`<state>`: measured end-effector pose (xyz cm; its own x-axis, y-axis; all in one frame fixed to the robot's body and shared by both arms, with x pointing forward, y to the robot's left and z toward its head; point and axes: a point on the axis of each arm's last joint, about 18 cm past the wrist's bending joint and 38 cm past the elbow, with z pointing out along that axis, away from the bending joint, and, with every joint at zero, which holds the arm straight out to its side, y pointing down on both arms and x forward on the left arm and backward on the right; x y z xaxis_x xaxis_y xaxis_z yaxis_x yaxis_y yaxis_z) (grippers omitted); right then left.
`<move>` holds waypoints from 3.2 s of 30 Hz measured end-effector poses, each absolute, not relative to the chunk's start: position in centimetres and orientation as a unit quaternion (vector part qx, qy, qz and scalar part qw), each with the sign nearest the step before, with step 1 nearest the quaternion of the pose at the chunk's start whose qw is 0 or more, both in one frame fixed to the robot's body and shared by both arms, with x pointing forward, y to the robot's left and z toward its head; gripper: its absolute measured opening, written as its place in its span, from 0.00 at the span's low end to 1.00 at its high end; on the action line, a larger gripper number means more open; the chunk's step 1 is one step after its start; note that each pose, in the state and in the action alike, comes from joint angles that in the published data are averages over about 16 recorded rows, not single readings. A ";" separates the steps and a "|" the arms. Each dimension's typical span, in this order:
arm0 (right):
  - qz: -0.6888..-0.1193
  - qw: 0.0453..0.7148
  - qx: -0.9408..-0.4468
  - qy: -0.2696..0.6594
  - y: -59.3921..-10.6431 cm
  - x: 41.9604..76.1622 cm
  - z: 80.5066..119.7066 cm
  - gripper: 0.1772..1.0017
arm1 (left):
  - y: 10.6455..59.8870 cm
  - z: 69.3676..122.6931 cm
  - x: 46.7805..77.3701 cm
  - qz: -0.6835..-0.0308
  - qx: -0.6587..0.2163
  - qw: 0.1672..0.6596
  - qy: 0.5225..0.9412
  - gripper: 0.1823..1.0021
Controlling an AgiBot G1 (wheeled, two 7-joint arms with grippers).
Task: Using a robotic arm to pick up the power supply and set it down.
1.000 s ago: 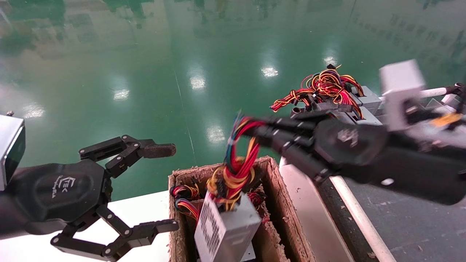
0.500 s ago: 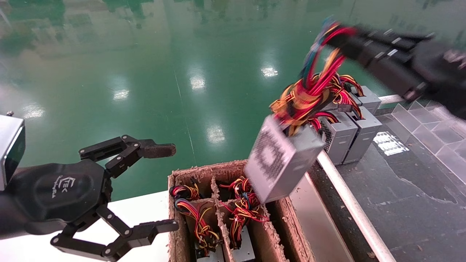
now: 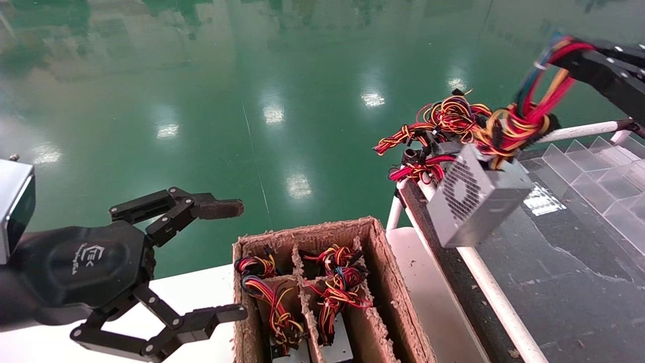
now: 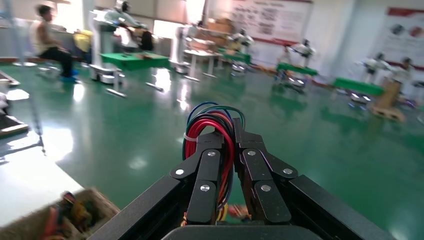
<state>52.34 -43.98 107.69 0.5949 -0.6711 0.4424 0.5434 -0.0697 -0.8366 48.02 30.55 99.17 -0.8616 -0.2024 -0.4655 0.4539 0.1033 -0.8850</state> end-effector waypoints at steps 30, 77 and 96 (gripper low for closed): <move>-0.567 0.549 -0.576 0.212 -51.0 61.0 106.9 0.05 | 30.6 99.2 48.0 -0.664 0.090 0.247 0.700 1.00; -0.564 0.531 -0.587 0.235 -50.1 64.4 107.2 0.48 | 30.6 99.2 48.0 -0.664 0.090 0.247 0.700 1.00; -0.541 0.610 -0.553 0.174 -48.7 61.3 109.5 0.91 | 30.6 99.2 48.0 -0.664 0.090 0.247 0.700 1.00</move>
<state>61.35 -48.74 109.50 0.3543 -0.8517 0.3861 0.4671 -0.1964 -0.8621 48.02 30.56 99.17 -0.8616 -0.2029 -0.4653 0.4537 0.1031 -0.8852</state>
